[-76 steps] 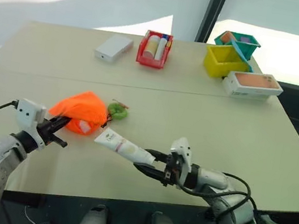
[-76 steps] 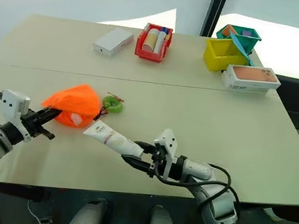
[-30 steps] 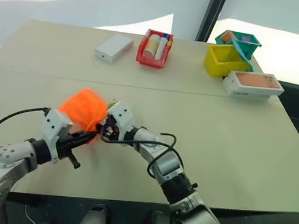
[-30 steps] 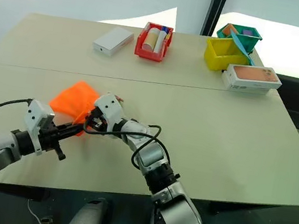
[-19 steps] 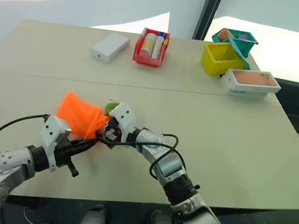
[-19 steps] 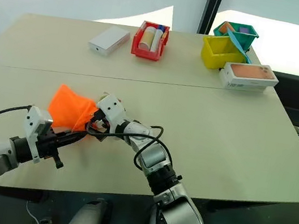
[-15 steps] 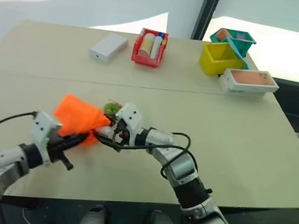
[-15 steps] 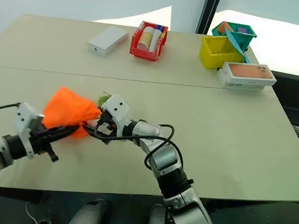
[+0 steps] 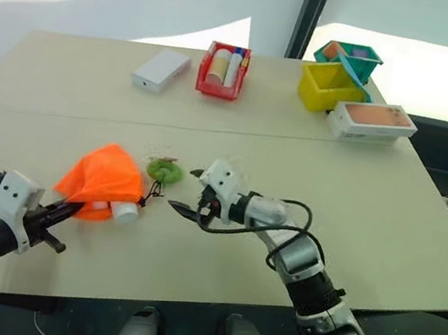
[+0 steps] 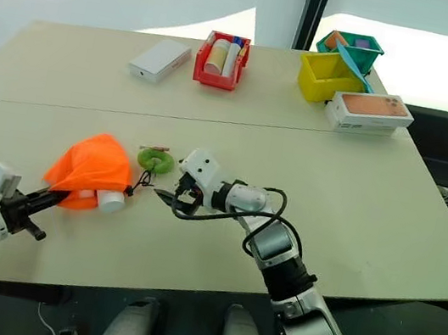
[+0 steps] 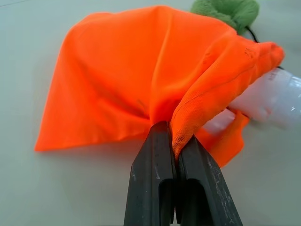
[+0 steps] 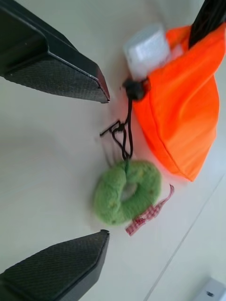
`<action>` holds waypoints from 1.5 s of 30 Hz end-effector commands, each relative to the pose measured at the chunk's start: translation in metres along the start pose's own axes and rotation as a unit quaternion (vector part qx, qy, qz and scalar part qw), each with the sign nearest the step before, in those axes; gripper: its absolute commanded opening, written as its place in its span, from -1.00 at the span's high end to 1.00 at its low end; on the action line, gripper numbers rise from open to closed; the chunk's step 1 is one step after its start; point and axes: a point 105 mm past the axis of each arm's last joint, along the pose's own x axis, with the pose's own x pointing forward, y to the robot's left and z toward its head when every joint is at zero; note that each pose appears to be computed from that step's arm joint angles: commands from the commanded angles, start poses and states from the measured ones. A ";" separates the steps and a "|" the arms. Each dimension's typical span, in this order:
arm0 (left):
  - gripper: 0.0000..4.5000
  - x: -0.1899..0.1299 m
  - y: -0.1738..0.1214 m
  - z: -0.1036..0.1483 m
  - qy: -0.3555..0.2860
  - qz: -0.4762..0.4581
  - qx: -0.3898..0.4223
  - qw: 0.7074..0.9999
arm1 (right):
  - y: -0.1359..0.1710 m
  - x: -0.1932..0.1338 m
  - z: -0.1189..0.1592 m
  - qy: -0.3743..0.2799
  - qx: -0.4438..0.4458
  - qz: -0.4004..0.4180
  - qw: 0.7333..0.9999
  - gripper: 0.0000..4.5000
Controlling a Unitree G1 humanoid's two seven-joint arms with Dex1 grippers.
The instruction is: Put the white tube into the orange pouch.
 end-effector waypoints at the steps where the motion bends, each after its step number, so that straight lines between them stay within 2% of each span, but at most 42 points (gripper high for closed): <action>1: 1.00 -0.005 0.005 0.013 -0.018 0.010 0.028 0.999 | 0.001 0.016 0.014 -0.027 -0.070 -0.002 0.997 -0.99; 4: 1.00 -0.001 -0.004 0.016 -0.030 0.001 0.021 0.999 | 0.001 0.026 0.017 -0.039 -0.094 -0.002 0.995 -0.99; 8: 1.00 0.003 -0.014 0.023 -0.052 -0.005 0.006 0.999 | 0.004 0.019 0.026 -0.072 -0.080 0.025 0.994 -0.99; 9: 1.00 0.004 -0.016 0.023 -0.052 -0.006 0.005 0.999 | 0.006 0.014 0.027 -0.082 -0.060 0.039 0.994 -0.88; 11: 1.00 0.007 -0.021 0.024 -0.052 -0.016 0.004 0.998 | 0.020 0.003 0.031 -0.096 -0.032 0.089 0.991 -0.57; 16: 1.00 0.013 -0.026 0.028 -0.057 -0.027 -0.001 0.998 | 0.056 -0.005 0.037 -0.094 0.012 0.188 0.978 0.61; 18: 1.00 0.016 -0.027 0.030 -0.060 -0.032 -0.004 0.998 | 0.067 0.001 0.035 -0.079 0.019 0.211 0.974 0.99; 23: 1.00 0.021 -0.033 0.036 -0.065 -0.050 -0.012 0.997 | 0.084 0.024 0.031 -0.047 0.034 0.227 0.972 0.99; 29: 1.00 0.020 -0.038 0.037 -0.060 -0.058 -0.013 0.996 | 0.089 0.047 0.028 -0.036 0.042 0.196 0.979 0.99; 34: 1.00 0.015 -0.038 0.029 -0.047 -0.057 -0.018 0.997 | 0.071 0.060 0.029 -0.038 0.035 0.119 0.992 0.99; 39: 1.00 0.010 -0.035 0.015 -0.026 -0.049 -0.026 0.998 | 0.055 0.057 0.032 -0.054 0.029 0.079 0.995 0.99; 45: 1.00 0.005 -0.033 -0.001 0.002 -0.043 -0.010 0.999 | 0.054 0.028 0.038 -0.077 0.014 0.130 0.989 0.99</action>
